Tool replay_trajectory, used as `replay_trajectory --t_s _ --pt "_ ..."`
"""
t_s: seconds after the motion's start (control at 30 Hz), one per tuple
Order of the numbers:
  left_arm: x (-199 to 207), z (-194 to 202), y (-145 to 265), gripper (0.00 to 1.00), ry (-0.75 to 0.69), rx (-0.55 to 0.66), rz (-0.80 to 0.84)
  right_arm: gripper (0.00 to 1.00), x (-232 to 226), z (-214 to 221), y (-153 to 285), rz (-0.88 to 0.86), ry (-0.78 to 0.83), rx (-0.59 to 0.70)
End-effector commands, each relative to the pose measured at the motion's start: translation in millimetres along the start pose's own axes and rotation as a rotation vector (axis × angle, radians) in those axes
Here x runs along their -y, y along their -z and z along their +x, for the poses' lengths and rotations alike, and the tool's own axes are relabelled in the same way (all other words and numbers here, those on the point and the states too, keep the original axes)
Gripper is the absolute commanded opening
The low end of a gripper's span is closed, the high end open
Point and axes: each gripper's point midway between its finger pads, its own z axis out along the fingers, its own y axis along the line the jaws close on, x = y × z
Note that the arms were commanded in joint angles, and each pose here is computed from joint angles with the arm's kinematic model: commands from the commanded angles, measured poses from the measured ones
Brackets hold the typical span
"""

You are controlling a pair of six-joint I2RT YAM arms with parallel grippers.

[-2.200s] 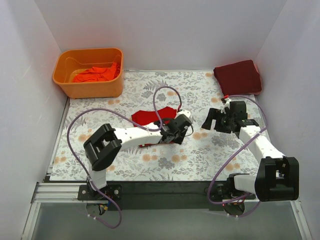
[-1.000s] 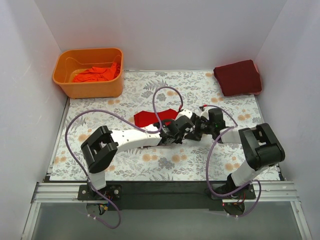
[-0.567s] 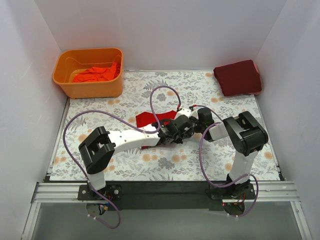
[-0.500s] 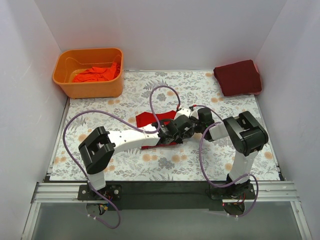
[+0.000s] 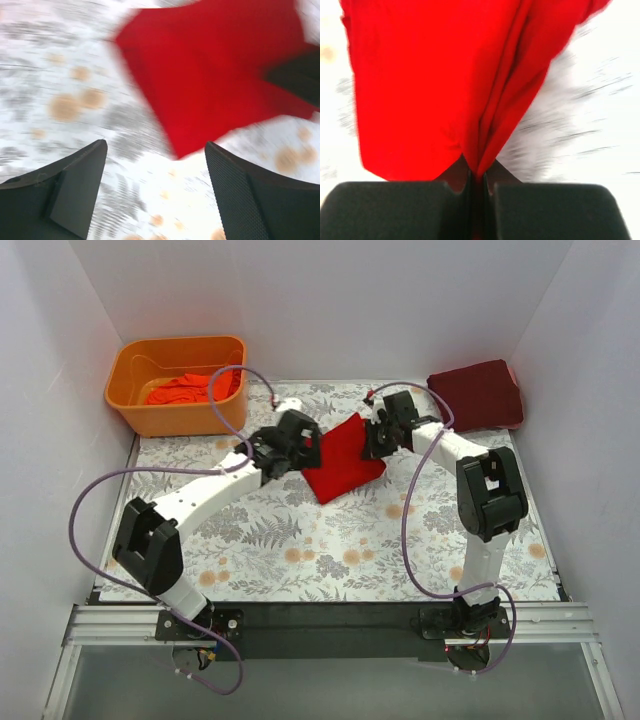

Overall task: Fold and stack the t-shirts
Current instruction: Neatly place the folded tshirt to the corner

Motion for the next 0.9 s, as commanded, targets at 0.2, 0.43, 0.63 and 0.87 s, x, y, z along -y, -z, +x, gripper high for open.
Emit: replay_trajectory --t_s 0.2,0.43,0.63,0.87 --pt "-100 70 -13 0.84 0.136 -0.18 -0.112 0.01 138 -76 53 0.495 0.295 -0.086" --pt "-112 140 -12 0.83 0.156 -0.315 -0.087 0.01 204 -147 93 0.68 0.344 0.024" --pt "-105 144 -1 0.82 0.159 -0.379 -0.058 0.01 252 -201 130 0.753 0.27 0.214" --pt "-93 144 0 0.82 0.18 -0.437 -0.03 0.01 307 -211 173 0.794 0.145 0.362"
